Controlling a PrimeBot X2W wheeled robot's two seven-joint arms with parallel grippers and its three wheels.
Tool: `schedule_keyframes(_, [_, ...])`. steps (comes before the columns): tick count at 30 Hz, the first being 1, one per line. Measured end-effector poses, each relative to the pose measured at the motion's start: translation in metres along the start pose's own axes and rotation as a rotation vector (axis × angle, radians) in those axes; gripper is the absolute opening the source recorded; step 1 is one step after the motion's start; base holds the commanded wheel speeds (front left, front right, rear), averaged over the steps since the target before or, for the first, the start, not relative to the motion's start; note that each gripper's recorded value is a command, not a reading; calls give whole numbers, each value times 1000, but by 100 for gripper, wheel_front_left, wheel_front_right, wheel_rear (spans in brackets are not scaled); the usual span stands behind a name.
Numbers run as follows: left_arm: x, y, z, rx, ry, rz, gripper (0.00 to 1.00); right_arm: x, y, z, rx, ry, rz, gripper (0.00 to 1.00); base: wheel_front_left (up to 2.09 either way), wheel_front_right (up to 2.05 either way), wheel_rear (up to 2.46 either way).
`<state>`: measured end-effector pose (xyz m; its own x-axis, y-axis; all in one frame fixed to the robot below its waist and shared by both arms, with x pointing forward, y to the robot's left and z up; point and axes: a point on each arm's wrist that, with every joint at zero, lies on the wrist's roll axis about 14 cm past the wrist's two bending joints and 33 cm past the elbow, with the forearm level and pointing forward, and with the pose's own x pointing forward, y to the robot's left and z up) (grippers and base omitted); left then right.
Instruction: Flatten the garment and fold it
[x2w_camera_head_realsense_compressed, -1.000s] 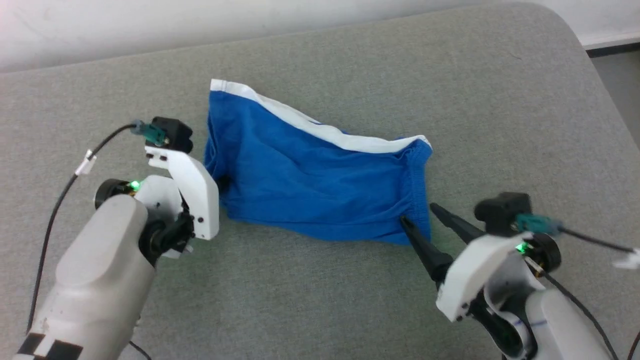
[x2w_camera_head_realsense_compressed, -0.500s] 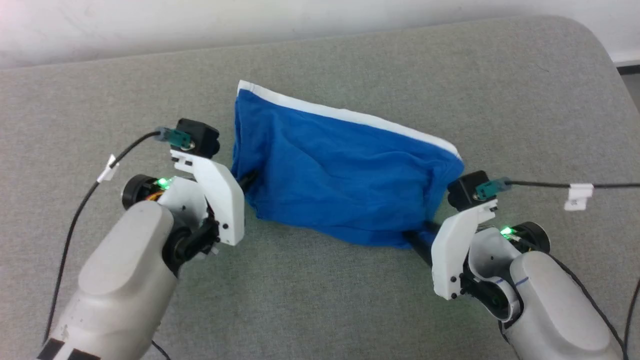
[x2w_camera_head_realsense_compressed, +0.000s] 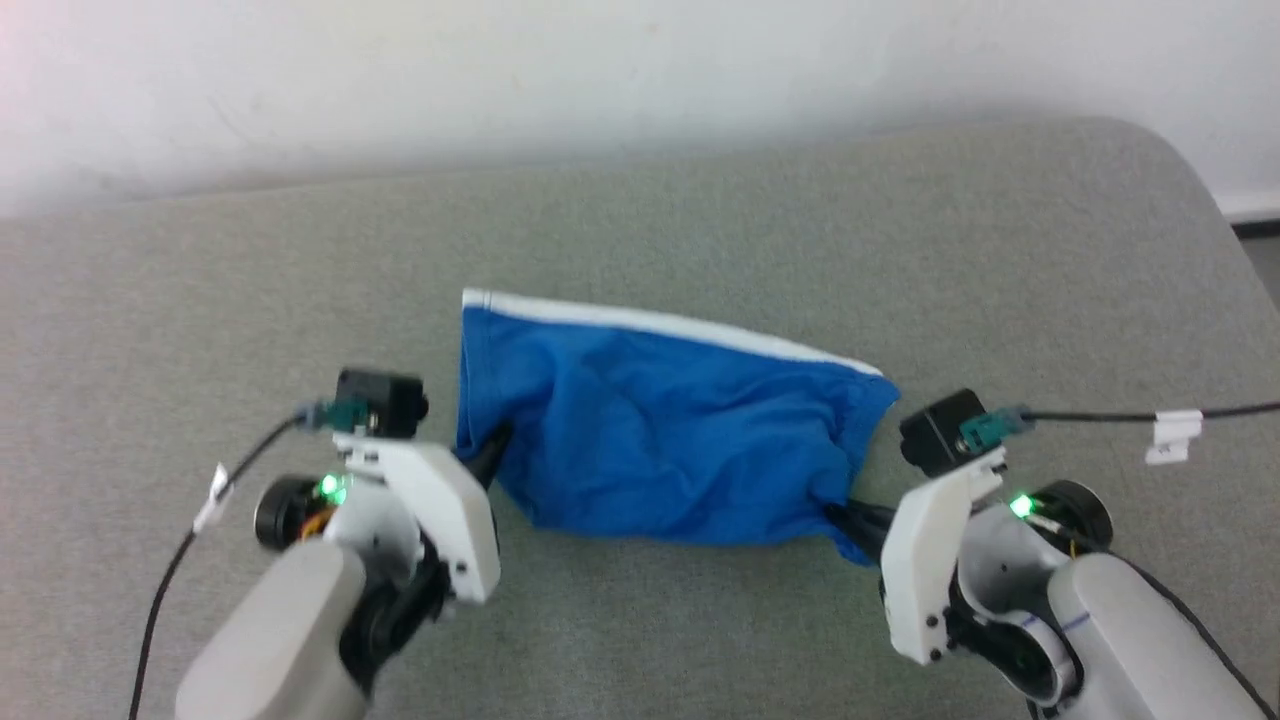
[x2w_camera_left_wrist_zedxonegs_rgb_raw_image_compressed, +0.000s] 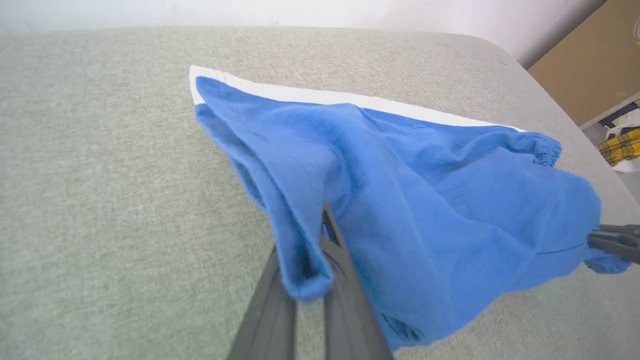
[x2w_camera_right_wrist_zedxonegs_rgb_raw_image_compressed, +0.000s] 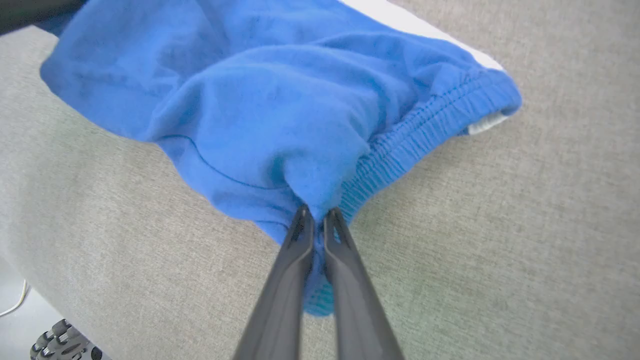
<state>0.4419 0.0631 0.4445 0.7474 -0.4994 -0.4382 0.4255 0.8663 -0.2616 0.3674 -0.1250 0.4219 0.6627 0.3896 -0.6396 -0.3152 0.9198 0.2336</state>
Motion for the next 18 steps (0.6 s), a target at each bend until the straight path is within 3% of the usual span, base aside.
schedule_keyframes(7, [-64,-1,-30,-46,-26,102,0,-29,14,-12,-39,-23,20,0,0,0,0])
schedule_keyframes(12, [-97,-7,-76,-155,43,150,0,-33,13,-34,-87,19,-3,0,0,0,0])
schedule_keyframes(13, [-101,-10,-85,-184,57,154,5,-32,14,-37,-91,23,-4,31,0,0,0])
schedule_keyframes(14, [-103,-13,-92,-213,71,151,45,-31,15,-40,-98,28,-7,75,0,0,0])
schedule_keyframes(15, [-104,-16,-98,-237,80,151,100,-30,16,-45,-101,36,-7,100,0,0,0])
schedule_keyframes(18, [-103,-19,-106,-260,79,157,100,-28,20,-52,-107,25,-5,100,0,0,0])
